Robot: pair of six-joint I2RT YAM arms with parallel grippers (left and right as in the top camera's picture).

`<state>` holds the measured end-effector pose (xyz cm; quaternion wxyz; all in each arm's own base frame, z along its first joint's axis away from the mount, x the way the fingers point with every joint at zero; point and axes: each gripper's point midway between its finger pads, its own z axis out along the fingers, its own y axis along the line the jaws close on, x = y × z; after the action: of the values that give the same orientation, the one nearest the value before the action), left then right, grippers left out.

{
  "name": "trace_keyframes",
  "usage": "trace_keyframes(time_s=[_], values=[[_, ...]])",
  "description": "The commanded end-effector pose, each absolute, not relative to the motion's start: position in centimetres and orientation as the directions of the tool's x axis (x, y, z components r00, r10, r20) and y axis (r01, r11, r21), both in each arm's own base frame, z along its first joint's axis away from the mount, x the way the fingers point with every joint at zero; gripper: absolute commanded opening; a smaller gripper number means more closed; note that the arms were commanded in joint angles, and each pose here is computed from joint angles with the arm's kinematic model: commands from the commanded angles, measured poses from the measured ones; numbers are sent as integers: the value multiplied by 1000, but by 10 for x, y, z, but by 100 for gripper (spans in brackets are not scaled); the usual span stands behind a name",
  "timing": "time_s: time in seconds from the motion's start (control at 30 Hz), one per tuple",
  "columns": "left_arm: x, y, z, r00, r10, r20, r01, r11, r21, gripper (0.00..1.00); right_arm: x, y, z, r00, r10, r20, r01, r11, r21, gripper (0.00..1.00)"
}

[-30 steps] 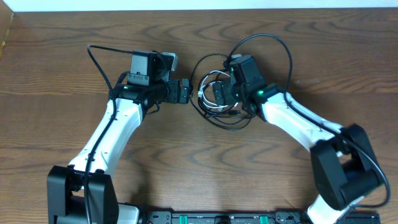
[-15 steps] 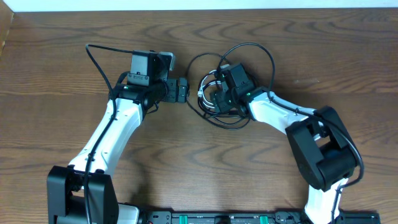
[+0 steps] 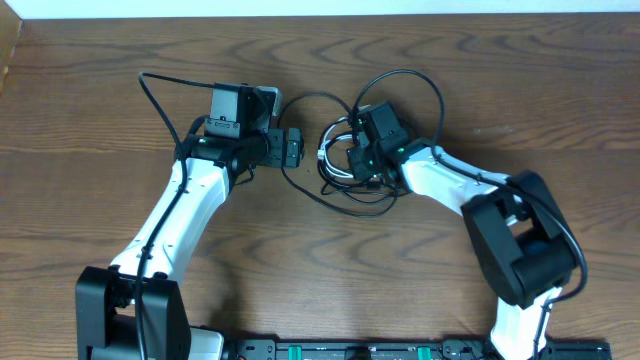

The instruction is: Untangle cables

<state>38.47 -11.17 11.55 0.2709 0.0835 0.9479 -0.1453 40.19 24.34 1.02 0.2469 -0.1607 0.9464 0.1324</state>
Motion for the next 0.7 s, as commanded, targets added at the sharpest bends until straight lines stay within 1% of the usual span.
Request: trace_keyframes(time_s=[0.0,0.1,0.13,0.2,0.3,0.47,0.67], values=[[384,-109,110,-849,72,-523,219,950,-224,98,410,242,96,-764,-142,-629,-379,888,259,1],[384,-109,110,-849,72,-523,218,950,-224,98,405,238,177,-668,-79,-740,-431,852,297,1],[384,-109,110,-849,72,-523,218,950,-225,98,402,236,198,-639,-63,-767,-445,843,301,1],[384,-109,110,-849,72,-523,218,950,-225,98,389,230,252,-551,-20,-834,-479,826,297,1],[384,-109,110,-850,71,-522,218,950,-225,98,373,222,297,-470,20,-882,-506,813,287,1],[383,-110,110,-850,72,-522,222,947,-231,98,353,212,341,-391,79,-917,-527,798,293,1],[383,-110,110,-850,72,-521,223,946,-234,98,348,211,348,-381,91,-920,-531,793,298,1]])
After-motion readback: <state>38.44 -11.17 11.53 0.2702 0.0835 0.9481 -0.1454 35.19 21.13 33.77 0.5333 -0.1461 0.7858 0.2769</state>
